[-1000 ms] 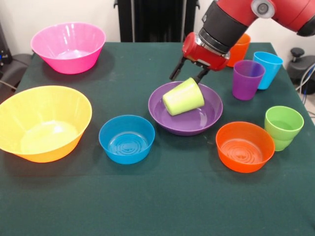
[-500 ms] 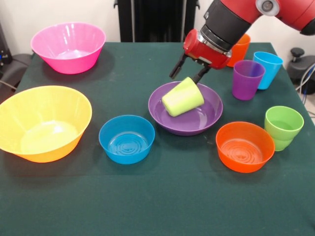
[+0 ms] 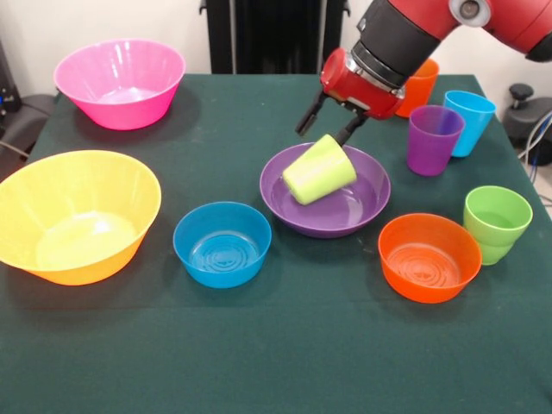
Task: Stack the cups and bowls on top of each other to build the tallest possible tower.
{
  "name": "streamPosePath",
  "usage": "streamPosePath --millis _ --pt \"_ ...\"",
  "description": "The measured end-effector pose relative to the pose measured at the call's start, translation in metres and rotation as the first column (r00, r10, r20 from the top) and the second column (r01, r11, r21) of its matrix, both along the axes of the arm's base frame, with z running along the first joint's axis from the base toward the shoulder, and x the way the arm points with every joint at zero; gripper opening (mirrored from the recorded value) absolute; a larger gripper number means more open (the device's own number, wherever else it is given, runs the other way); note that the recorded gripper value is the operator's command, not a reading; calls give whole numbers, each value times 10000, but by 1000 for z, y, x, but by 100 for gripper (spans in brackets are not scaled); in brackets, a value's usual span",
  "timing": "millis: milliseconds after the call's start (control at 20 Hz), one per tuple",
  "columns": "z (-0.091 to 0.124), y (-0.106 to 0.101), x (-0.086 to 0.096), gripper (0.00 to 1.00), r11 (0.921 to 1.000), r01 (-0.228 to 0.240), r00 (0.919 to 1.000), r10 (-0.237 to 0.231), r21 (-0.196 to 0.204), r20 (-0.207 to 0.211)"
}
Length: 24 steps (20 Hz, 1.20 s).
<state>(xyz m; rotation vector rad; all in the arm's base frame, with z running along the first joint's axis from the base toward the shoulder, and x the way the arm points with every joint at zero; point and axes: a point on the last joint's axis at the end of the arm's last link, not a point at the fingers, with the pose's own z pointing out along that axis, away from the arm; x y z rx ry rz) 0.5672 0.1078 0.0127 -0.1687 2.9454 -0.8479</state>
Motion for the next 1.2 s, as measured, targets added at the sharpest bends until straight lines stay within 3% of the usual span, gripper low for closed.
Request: streamPosePath --millis 350,400,1200 --pt "3 -1 2 100 9999 -57 10000 58 -139 73" --pt "3 -2 3 0 9998 -95 9998 97 -166 165" --pt "9 -6 7 0 10000 26 9992 -27 21 397"
